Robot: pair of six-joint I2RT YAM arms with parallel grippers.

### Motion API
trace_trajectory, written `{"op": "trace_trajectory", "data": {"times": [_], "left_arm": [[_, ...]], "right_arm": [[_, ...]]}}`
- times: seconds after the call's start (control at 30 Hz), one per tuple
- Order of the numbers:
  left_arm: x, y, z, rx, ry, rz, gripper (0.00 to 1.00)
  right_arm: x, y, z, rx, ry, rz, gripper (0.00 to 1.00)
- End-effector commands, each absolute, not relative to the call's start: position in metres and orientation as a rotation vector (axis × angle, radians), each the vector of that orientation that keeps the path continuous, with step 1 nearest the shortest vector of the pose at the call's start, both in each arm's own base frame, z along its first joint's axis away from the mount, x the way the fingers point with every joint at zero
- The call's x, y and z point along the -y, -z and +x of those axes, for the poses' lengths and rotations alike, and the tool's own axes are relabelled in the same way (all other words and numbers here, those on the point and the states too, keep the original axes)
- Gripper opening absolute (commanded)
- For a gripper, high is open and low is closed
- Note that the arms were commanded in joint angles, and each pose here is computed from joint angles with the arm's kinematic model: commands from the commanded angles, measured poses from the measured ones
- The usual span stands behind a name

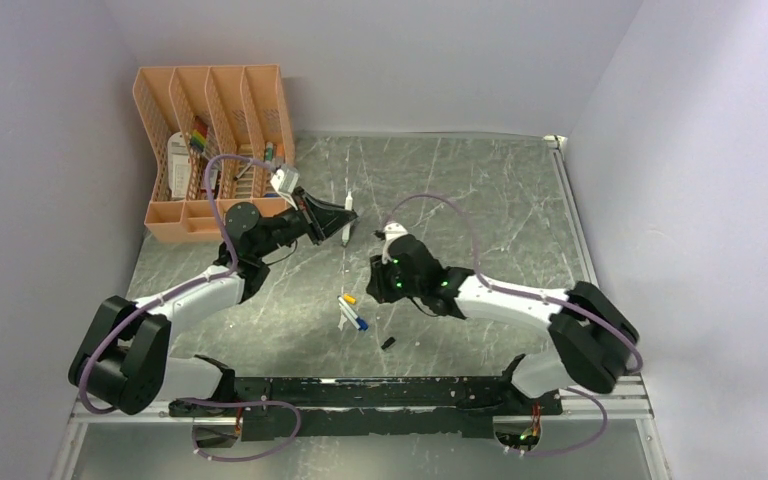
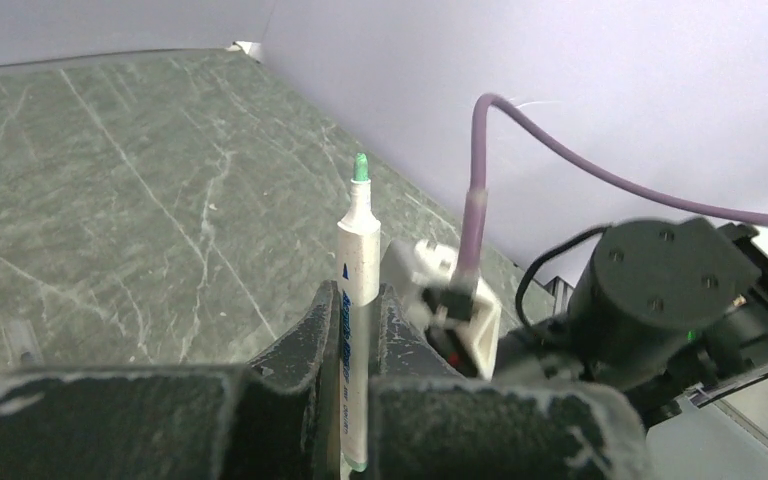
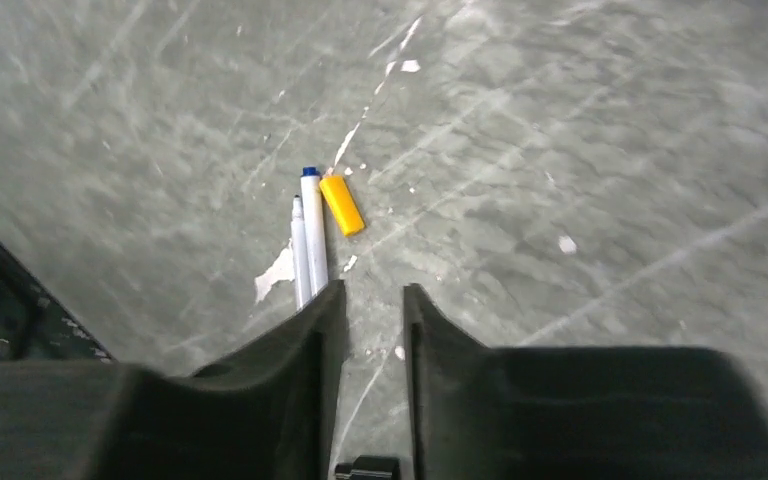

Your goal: Insert the pens into the pen caps

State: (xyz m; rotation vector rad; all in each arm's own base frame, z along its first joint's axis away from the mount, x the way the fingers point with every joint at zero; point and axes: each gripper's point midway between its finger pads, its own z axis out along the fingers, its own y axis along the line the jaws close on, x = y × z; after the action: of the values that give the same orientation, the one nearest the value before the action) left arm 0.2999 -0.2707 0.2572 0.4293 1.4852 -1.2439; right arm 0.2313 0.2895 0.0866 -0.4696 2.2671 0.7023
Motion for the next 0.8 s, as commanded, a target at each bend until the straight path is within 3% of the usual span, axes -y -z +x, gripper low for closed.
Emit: {"op": "trace_trajectory", "data": {"times": [0.0,0.77], "left_arm": [[0.263,-0.26,0.301,-1.481,1.207,0.437,0.07],[0.241,-0.252,0.307,-1.533,1.135,0.325,0.07]], "right_arm": [[-0.31,-0.073,0.237,-2.265,-0.59,-0.588,0.34],[-0.351,-0.028,0.238,-2.284,-0.507,-0.811,0.38]]}}
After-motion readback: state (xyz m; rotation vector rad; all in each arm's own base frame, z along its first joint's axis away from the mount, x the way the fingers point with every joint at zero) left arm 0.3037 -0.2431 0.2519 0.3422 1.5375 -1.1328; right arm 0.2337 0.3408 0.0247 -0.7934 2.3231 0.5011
